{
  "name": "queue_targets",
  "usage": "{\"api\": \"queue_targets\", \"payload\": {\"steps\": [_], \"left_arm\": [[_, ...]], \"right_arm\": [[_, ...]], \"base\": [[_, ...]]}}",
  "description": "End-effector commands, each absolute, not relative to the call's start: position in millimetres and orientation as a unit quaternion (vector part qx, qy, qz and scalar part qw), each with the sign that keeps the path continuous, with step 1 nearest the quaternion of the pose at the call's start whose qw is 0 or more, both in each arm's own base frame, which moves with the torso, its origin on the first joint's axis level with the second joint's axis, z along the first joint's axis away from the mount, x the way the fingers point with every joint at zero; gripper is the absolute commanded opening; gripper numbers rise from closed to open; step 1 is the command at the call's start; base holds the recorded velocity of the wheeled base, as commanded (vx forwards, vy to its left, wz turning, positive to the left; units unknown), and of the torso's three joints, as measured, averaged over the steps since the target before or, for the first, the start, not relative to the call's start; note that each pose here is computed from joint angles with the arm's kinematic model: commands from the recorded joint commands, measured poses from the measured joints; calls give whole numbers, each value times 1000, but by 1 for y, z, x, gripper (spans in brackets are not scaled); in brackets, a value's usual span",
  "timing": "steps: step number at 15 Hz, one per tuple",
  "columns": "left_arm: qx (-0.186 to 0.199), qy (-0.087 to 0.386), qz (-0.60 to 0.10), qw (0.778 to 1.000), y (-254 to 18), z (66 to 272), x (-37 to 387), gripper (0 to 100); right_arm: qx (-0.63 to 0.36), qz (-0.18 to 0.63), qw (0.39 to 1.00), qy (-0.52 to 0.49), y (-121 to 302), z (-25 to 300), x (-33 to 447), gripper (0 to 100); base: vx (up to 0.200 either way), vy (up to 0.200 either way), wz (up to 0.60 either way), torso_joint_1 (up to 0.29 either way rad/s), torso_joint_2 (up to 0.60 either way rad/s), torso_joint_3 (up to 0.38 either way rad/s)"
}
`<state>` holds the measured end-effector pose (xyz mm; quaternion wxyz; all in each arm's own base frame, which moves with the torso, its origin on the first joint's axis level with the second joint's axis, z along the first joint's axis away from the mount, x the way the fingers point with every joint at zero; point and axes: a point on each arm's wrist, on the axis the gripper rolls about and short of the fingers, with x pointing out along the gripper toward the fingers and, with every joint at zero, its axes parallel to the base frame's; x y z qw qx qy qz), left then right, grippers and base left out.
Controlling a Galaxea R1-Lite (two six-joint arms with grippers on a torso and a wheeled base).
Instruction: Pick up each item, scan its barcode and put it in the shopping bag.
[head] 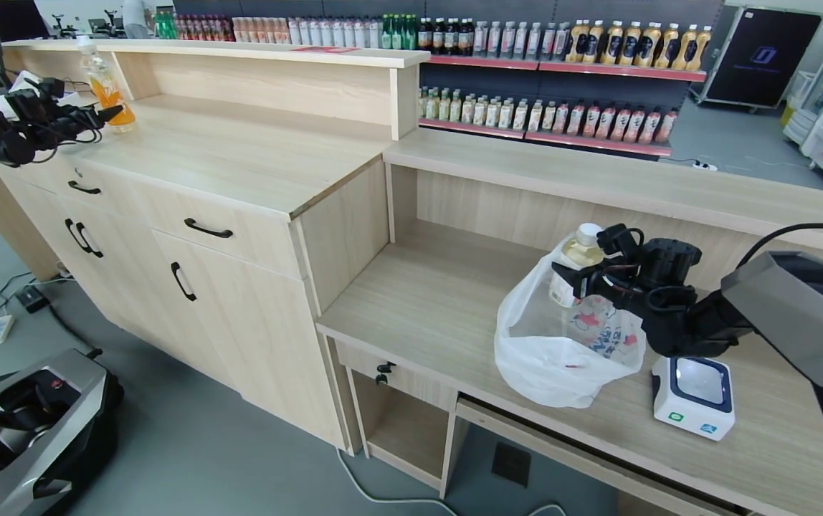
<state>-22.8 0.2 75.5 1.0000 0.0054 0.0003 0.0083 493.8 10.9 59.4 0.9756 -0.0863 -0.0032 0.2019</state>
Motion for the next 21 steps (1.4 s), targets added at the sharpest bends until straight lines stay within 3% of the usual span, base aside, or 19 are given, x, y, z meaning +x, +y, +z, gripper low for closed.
{"api": "queue_targets", "payload": {"steps": [1, 19, 20, 21], "left_arm": [[5, 0, 8, 1000, 0, 75, -23, 100], [6, 0, 8, 1000, 0, 75, -23, 100], [5, 0, 8, 1000, 0, 75, -23, 100], [6, 0, 8, 1000, 0, 75, -23, 100]], "right_arm": [[-84, 208, 974, 8, 12, 44, 498, 0], [-93, 212, 972, 35, 11, 6, 503, 0], [-95, 211, 972, 36, 9, 6, 503, 100], [-103, 219, 970, 36, 6, 4, 502, 100]], "base": [[0, 0, 0, 0, 0, 0], [0, 0, 0, 0, 0, 0], [0, 0, 0, 0, 0, 0], [0, 0, 0, 0, 0, 0]]}}
